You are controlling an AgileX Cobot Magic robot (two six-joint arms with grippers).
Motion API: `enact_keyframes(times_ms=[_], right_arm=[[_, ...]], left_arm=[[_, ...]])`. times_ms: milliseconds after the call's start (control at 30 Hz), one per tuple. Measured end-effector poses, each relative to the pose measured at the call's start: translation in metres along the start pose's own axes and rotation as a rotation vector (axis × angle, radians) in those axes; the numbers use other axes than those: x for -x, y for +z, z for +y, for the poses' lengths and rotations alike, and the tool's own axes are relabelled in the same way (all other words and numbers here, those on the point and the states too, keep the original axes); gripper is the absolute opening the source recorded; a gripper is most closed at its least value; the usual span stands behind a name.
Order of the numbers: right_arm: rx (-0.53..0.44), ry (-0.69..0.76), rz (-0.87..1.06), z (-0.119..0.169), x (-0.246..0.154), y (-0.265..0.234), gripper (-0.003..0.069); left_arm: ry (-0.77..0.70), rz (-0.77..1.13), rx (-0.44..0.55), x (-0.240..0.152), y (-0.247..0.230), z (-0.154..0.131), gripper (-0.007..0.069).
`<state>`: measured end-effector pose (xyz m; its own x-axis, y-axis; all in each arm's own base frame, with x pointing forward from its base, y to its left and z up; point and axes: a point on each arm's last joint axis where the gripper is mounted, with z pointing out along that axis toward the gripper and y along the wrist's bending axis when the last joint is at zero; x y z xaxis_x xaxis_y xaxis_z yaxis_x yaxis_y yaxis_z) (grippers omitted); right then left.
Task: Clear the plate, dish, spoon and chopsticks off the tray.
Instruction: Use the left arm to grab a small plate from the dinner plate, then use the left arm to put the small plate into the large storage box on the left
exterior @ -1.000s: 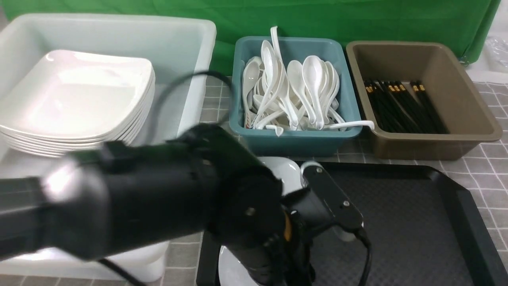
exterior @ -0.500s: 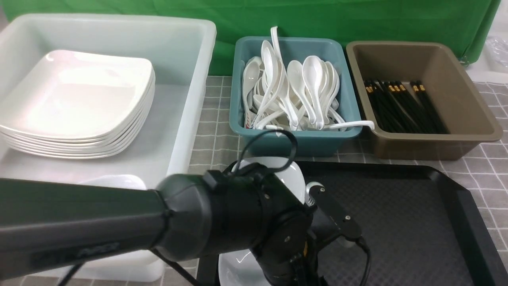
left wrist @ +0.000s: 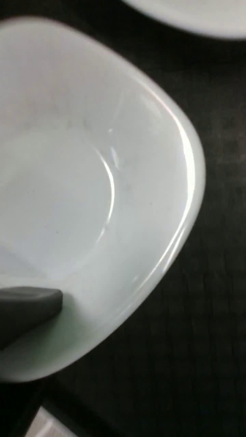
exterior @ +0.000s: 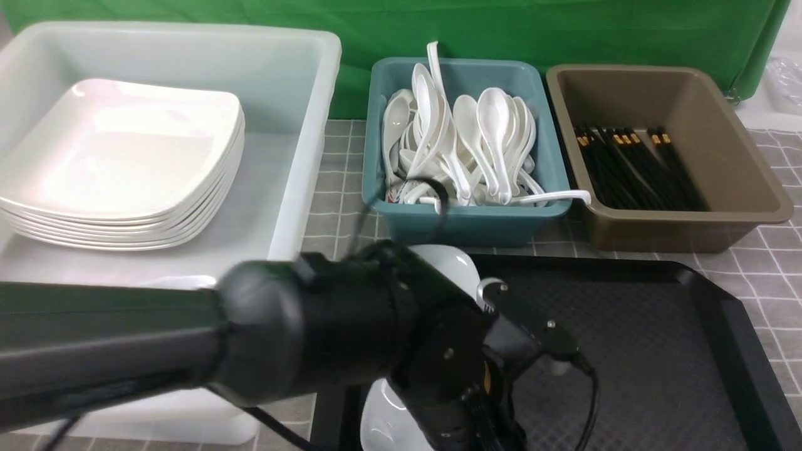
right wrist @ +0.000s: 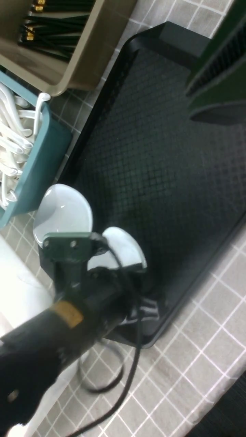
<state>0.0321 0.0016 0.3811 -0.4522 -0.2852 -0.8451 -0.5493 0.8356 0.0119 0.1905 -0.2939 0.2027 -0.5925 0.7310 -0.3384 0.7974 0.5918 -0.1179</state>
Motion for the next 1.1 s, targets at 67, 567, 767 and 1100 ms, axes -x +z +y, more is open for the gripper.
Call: enact_keyframes(times_ms=[67, 567, 767, 1100], right_arm=[[0.0, 0.0, 0.0, 0.0, 0.0, 0.0, 0.0057], [0.092, 0.026, -0.262, 0.01, 0.027, 0.0, 0.0059], [0.104, 0.009, -0.221, 0.021, 0.041, 0.024, 0.0059], [0.15, -0.049, -0.098, 0.037, 0.047, 0.053, 0.0059]], left_arm=[[-0.009, -0.056, -0.017, 0.0, -0.028, -0.004, 0.006], [0.034, -0.332, 0.048, -0.048, -0.184, -0.008, 0.0031], [-0.034, -0.228, 0.456, -0.074, -0.212, 0.046, 0.0031], [-0.231, -0.099, 0.58, -0.097, -0.174, 0.13, 0.0031]])
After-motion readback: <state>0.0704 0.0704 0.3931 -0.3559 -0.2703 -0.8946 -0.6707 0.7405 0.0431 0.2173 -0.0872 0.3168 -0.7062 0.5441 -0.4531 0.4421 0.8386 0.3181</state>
